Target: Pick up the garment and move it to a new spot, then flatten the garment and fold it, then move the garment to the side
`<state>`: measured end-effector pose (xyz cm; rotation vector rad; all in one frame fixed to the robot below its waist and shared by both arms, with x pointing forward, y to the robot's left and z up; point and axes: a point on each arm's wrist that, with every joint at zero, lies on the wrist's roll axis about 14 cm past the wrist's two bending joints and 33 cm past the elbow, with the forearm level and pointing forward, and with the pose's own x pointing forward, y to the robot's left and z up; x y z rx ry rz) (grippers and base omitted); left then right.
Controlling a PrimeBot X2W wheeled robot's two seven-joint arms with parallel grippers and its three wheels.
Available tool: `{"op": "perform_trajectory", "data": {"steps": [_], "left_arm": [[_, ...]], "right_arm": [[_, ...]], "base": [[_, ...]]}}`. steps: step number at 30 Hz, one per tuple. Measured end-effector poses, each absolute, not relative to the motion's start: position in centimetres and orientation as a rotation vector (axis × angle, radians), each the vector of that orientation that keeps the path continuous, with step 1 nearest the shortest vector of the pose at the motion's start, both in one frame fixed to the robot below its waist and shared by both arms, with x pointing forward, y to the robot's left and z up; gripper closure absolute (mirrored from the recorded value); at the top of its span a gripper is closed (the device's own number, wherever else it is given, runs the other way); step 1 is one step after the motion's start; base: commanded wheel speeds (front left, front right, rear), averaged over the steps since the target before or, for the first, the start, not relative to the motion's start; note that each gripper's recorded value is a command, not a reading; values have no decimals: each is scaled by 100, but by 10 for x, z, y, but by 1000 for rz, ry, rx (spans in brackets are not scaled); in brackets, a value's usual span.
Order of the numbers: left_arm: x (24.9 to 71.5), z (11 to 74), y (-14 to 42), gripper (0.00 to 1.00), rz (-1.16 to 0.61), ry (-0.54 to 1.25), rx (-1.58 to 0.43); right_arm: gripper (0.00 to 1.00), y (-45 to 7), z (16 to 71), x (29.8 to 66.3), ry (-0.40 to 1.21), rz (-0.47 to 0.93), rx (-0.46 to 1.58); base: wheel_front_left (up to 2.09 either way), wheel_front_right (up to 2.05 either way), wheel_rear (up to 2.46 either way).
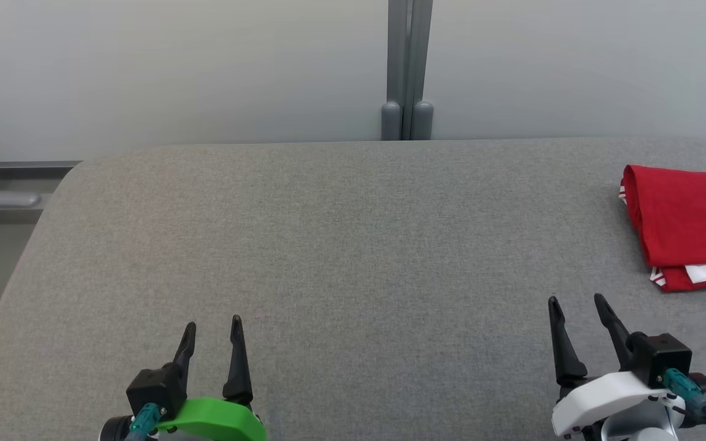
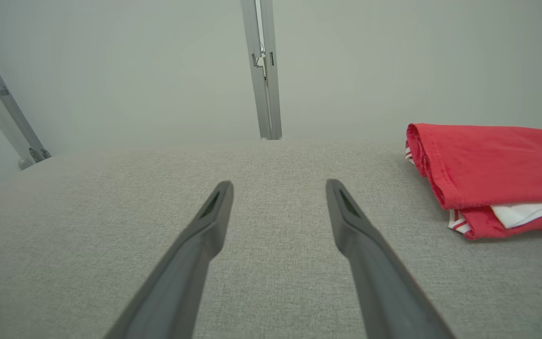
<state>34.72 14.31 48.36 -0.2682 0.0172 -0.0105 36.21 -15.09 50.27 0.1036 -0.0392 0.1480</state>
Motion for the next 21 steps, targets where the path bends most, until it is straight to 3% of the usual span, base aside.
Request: {"op": "perform_trajectory", "data": {"steps": [21], "left_arm": [[344,468,136,0,-31,68,-261]], "right_arm": [[0,-146,499,358,-24,160,115]], "base": [[0,0,0]]}}
